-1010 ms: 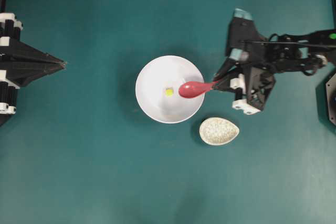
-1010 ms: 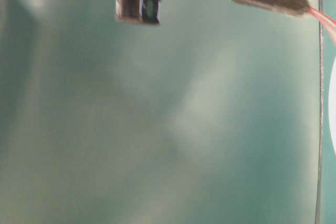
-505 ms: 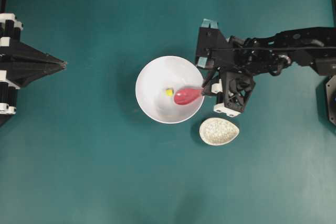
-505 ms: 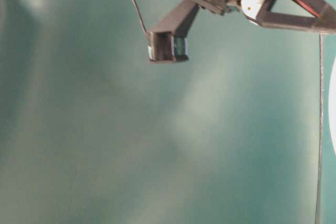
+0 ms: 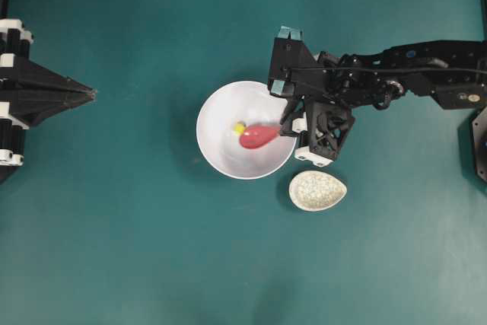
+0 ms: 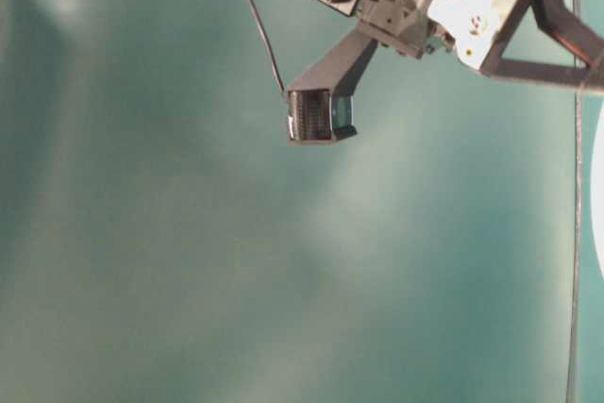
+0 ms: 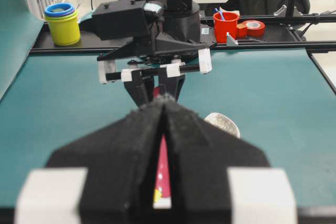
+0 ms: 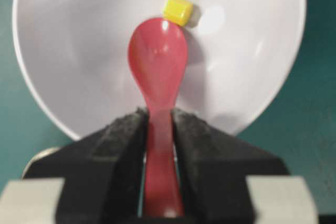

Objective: Scoop the yellow hexagonal prism block from the bowl with a spoon using the right arm.
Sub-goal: 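Lower the spoon bowl into the white bowl beside the yellow block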

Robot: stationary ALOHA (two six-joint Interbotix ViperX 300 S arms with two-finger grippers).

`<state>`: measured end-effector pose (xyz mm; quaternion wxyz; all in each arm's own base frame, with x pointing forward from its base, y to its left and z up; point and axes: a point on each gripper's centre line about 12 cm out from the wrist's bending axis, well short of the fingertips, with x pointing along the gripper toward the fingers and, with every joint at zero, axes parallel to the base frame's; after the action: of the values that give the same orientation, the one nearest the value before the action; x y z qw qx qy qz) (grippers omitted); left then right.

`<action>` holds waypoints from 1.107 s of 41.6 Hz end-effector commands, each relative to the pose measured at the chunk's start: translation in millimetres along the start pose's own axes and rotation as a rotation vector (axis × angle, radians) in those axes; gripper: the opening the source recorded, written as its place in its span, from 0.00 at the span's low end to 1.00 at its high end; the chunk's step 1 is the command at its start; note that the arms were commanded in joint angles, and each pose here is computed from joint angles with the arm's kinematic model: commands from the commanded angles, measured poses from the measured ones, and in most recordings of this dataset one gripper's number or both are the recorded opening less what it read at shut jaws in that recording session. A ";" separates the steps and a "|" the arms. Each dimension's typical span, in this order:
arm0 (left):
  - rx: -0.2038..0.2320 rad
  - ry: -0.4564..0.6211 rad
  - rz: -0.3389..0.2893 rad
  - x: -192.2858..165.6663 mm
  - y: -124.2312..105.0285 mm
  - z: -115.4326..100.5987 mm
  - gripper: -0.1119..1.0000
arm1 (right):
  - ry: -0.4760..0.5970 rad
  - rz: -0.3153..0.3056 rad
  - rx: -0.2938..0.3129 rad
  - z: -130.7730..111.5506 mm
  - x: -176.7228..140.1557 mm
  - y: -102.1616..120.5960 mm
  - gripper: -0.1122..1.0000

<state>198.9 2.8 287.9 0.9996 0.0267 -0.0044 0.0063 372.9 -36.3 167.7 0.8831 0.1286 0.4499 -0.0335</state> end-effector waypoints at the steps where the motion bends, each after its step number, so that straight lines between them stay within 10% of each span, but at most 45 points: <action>1: 0.005 -0.021 0.004 2.1 1.0 8.9 0.10 | -0.066 -0.007 -0.001 15.2 -7.2 -1.6 0.30; 46: 0.003 -0.026 0.003 1.7 0.8 10.1 0.10 | -0.258 -0.004 0.010 51.9 -43.8 2.5 0.30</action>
<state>198.4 2.8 288.1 0.9996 0.0267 -0.0044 0.0064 388.9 -50.6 204.3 0.9234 0.1233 0.3586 -0.0592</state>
